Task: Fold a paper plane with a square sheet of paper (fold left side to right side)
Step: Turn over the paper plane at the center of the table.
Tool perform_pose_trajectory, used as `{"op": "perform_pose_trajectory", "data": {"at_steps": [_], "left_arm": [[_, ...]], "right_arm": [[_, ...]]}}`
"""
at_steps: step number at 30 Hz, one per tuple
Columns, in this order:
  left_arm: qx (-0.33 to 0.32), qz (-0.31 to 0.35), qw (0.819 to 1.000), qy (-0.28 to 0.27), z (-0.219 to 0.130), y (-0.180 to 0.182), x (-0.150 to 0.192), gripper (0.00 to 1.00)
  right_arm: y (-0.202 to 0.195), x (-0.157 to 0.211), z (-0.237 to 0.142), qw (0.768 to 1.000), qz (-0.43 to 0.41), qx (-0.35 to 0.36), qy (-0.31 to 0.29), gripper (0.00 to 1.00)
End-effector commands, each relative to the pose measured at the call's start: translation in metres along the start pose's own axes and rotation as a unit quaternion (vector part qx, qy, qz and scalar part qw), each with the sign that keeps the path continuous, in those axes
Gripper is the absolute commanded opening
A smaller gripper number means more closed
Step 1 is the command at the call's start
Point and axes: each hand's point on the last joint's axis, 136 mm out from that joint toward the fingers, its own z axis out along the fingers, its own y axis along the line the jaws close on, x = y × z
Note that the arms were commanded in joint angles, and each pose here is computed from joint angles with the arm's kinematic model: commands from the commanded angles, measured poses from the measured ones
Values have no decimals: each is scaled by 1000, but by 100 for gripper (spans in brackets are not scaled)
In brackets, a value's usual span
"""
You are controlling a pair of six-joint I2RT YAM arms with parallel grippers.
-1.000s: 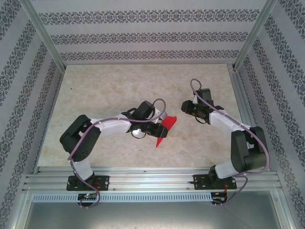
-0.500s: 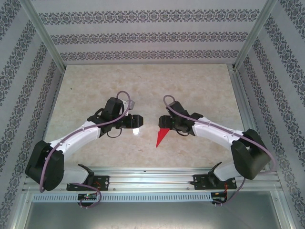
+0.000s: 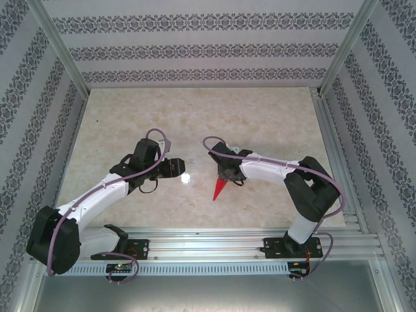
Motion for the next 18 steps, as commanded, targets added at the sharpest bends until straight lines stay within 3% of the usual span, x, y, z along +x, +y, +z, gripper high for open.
{"op": "perform_pose_trajectory", "data": {"at_steps": [1, 4, 8, 12, 18], "left_arm": [[-21, -3, 1000, -6, -7, 10, 1, 61], [-26, -2, 1000, -14, -12, 11, -1, 61], [-30, -3, 999, -31, -22, 11, -8, 63], [-37, 1, 998, -49, -33, 12, -14, 65], [-38, -1, 998, -56, -36, 13, -13, 67]], "right_arm": [[1, -4, -17, 1000, -5, -7, -13, 19], [12, -8, -31, 998, -16, -55, -24, 1], [32, -19, -59, 987, -32, -149, -47, 0], [54, -27, -84, 961, -35, -266, -64, 0], [76, -25, -85, 925, -32, -377, -42, 0]]}}
